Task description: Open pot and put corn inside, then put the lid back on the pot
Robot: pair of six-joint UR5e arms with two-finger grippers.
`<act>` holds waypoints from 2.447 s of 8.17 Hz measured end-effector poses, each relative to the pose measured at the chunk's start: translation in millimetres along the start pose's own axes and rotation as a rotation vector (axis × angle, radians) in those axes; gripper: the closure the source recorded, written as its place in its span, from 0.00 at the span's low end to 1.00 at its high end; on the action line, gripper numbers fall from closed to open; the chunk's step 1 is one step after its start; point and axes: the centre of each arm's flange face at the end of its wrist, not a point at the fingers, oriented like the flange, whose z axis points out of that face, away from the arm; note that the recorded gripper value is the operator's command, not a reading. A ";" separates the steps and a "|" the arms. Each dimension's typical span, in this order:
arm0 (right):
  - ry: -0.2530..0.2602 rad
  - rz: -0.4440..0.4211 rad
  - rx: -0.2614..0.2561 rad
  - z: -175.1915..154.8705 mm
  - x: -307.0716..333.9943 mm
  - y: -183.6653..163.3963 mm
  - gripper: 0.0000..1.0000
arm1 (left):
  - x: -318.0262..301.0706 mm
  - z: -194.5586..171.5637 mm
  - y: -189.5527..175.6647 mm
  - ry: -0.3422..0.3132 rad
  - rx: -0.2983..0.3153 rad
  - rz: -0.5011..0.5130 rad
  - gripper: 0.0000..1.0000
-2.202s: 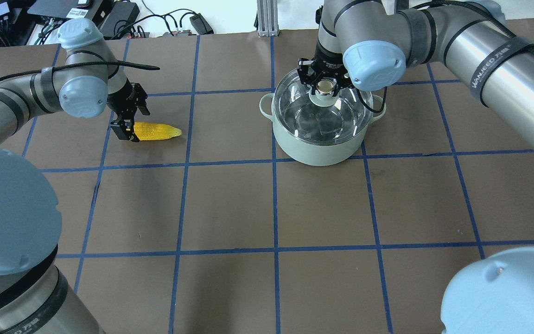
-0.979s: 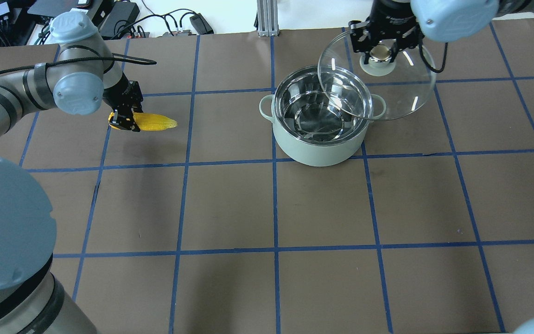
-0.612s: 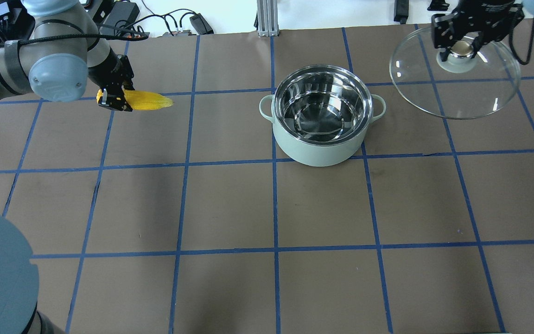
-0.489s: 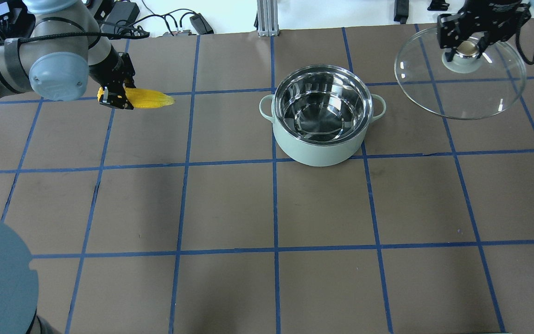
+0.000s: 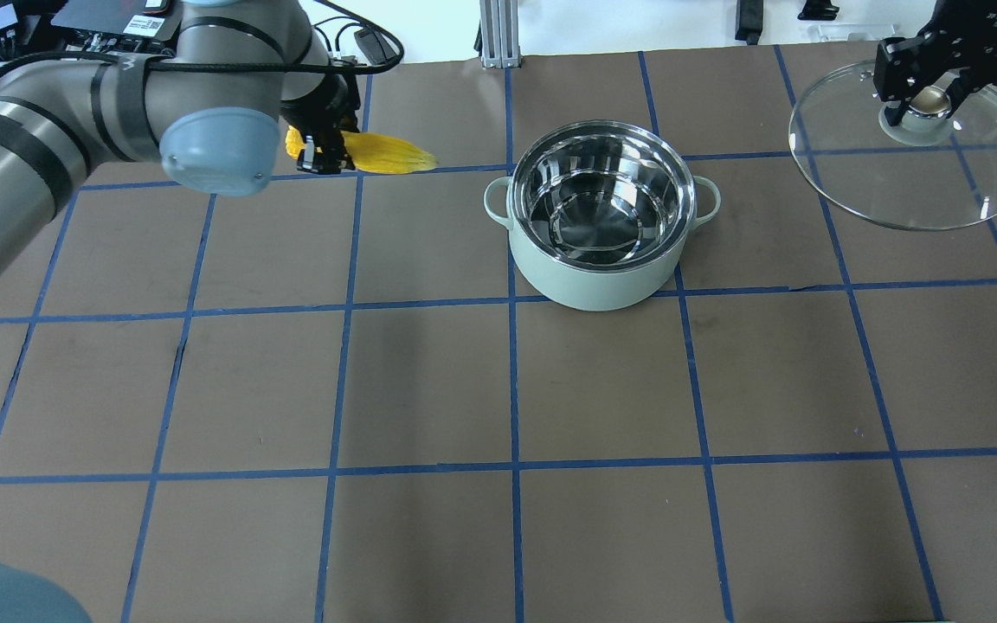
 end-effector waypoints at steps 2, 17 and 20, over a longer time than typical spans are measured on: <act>-0.005 -0.013 -0.008 6.4 11.7 -1.1 0.63 | 6.3 -17.3 76.0 0.105 -0.020 0.070 1.00; -0.010 -0.013 -0.014 9.8 15.0 -1.5 0.64 | 32.6 60.0 235.0 0.191 -0.266 0.098 0.95; -0.012 -0.012 -0.014 9.6 14.8 -1.5 0.64 | 31.2 60.2 238.5 0.181 -0.272 0.045 0.42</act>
